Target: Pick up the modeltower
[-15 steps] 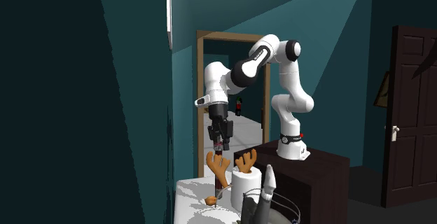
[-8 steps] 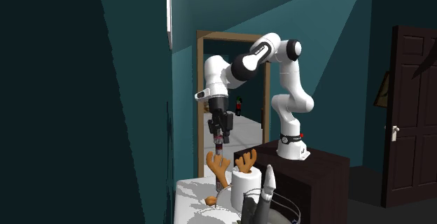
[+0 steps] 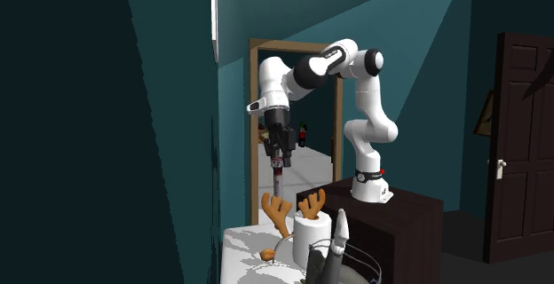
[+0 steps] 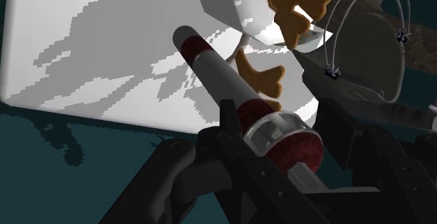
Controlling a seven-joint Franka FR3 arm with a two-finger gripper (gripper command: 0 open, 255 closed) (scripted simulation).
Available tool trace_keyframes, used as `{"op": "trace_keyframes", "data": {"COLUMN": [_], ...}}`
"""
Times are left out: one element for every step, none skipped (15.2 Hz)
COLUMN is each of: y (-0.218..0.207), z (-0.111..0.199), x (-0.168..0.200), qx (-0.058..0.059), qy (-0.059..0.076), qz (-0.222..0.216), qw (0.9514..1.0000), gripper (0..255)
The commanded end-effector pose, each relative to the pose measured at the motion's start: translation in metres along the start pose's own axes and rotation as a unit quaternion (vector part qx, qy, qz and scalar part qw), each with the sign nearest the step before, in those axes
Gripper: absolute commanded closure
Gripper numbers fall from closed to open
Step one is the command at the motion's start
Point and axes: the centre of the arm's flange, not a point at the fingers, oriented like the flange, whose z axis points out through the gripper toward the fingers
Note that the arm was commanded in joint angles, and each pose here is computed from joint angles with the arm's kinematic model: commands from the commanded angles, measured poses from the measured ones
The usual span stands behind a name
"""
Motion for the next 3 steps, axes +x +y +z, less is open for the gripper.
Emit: {"op": "trace_keyframes", "data": {"y": [-0.0029, -0.0031, -0.0031], "z": [-0.0092, -0.01, -0.01], "x": [0.001, 0.001, 0.0011], "qx": [0.0, 0.0, 0.0], "qy": [0.0, 0.0, 0.0], "qz": [0.0, 0.0, 0.0], "qw": [1.0, 1.0, 1.0], "gripper": [255, 255, 255]}}
